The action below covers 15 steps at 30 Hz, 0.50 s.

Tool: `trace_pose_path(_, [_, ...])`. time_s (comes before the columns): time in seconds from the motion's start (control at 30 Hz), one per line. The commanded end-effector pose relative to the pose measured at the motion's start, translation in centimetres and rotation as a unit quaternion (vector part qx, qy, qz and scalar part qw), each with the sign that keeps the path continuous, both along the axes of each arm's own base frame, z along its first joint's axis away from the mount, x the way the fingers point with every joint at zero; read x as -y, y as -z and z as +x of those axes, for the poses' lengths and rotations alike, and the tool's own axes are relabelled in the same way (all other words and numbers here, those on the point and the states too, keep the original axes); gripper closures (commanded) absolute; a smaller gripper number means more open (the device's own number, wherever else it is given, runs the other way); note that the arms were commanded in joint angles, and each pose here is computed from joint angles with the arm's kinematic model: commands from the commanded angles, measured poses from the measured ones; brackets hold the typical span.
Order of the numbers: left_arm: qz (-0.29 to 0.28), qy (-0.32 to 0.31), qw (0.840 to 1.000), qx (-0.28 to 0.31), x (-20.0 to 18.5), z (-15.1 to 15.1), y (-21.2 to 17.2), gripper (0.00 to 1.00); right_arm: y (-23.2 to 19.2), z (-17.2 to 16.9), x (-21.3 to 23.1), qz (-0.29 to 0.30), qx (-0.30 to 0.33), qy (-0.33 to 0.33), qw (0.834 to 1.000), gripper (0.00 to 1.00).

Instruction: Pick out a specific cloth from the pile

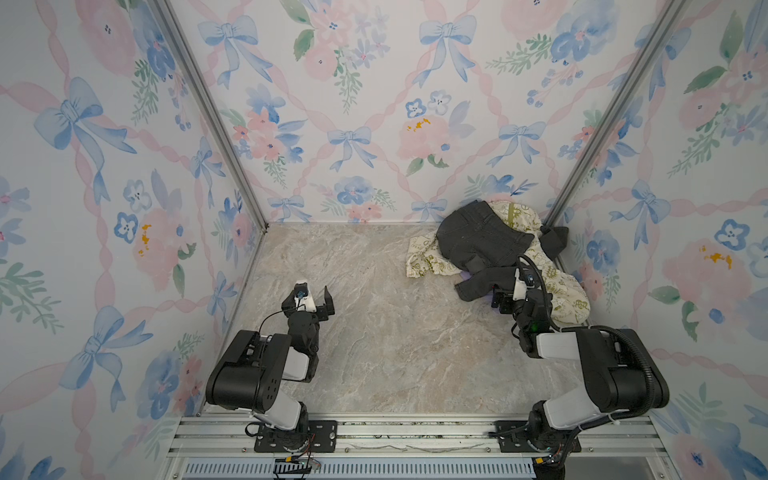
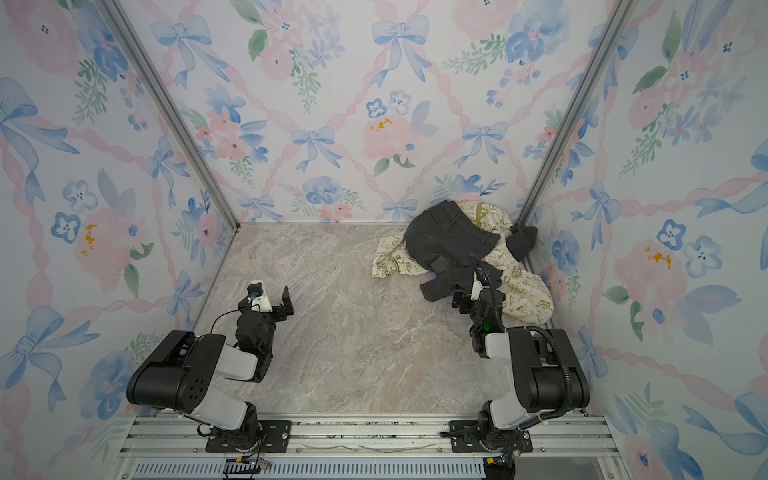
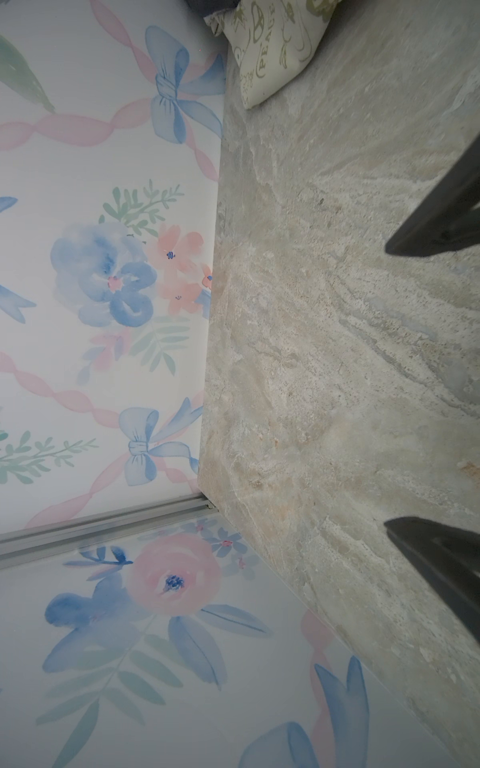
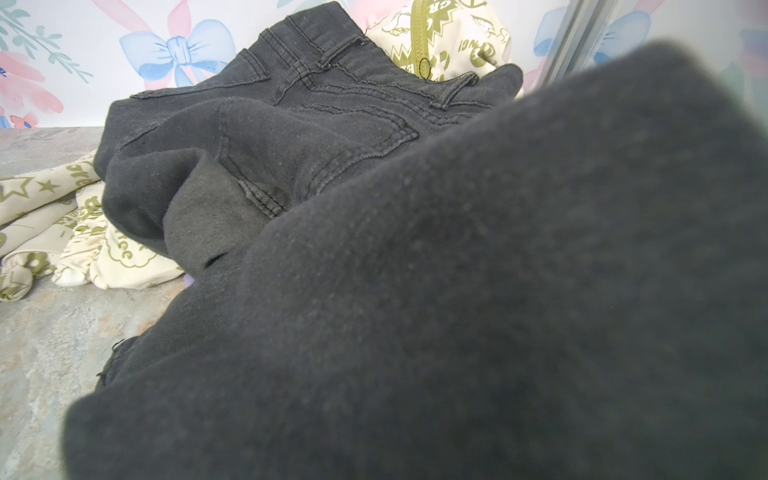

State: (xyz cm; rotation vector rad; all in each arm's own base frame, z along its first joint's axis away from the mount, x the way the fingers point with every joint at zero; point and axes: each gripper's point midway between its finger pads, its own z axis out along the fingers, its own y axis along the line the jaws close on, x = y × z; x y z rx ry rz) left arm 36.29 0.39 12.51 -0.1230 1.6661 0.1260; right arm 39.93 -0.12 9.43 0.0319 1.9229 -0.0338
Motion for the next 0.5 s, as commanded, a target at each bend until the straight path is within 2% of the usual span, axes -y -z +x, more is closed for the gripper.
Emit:
trace_pose_path(0.0, [0.003,-0.004,1.0,0.007,-0.07,0.16,-0.4,0.02,-0.27,0.05,-0.35,-0.006,0.009,-0.003,1.0,0.03])
trace_pose_path(0.47, [0.002,-0.004,1.0,0.008,-0.14,0.22,-0.44,0.02,-0.24,0.07,-0.27,-0.004,0.008,-0.003,1.0,0.03])
